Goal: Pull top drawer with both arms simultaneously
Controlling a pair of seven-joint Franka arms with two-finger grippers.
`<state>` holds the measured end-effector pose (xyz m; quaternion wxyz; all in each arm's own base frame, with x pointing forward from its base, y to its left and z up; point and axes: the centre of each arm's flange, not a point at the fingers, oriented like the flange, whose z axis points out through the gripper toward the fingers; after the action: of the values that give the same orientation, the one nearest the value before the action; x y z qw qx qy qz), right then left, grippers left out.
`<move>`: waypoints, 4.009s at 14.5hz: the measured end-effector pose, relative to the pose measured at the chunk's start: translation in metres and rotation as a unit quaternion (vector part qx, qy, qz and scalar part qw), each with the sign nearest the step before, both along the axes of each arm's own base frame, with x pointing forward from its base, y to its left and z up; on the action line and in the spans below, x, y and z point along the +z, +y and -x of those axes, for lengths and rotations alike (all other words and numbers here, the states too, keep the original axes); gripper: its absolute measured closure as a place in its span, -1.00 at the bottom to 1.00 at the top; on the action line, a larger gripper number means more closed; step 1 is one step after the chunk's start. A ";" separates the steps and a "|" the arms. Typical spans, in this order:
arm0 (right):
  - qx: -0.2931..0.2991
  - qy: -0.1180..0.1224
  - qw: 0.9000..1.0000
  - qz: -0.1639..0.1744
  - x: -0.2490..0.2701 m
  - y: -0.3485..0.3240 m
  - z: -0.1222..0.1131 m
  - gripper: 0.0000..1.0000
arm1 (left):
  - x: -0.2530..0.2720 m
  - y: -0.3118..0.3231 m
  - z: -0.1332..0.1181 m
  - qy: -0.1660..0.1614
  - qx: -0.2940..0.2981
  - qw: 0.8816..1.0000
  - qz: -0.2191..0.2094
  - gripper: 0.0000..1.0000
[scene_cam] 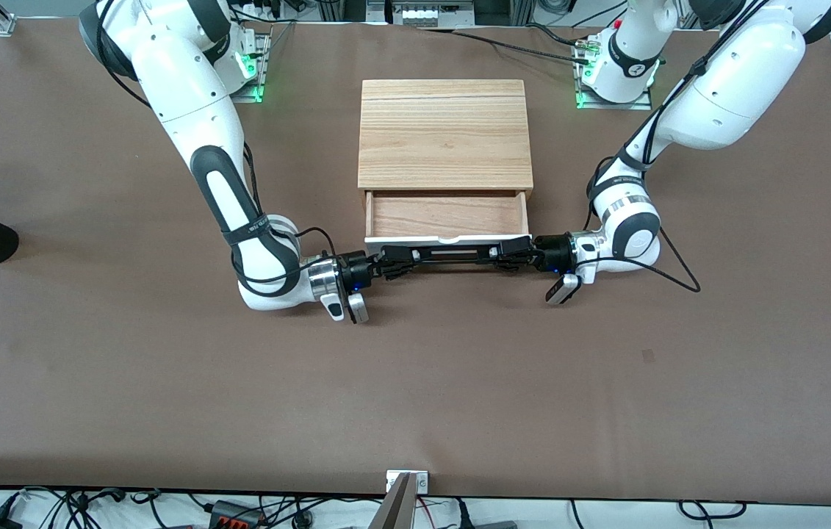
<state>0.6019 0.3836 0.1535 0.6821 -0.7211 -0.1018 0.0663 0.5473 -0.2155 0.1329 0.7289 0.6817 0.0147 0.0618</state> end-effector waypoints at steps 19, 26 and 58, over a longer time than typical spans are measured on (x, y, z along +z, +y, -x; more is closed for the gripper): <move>-0.004 0.003 0.996 0.084 0.064 -0.033 -0.066 -1.00 | -0.017 0.024 -0.017 0.040 0.023 0.999 -0.004 -1.00; 0.062 -0.027 0.960 0.272 0.166 -0.090 -0.085 -1.00 | 0.009 0.052 -0.045 0.072 0.026 0.997 0.011 -1.00; -0.087 -0.059 0.720 0.686 0.439 -0.403 -0.029 -1.00 | 0.456 0.245 -0.008 0.042 -0.119 0.687 -0.716 -1.00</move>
<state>0.6308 -0.0196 0.5924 -0.0035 -0.9999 -0.0050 0.0156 0.5551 0.0291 0.5887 0.0198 0.9942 -0.0849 -0.0624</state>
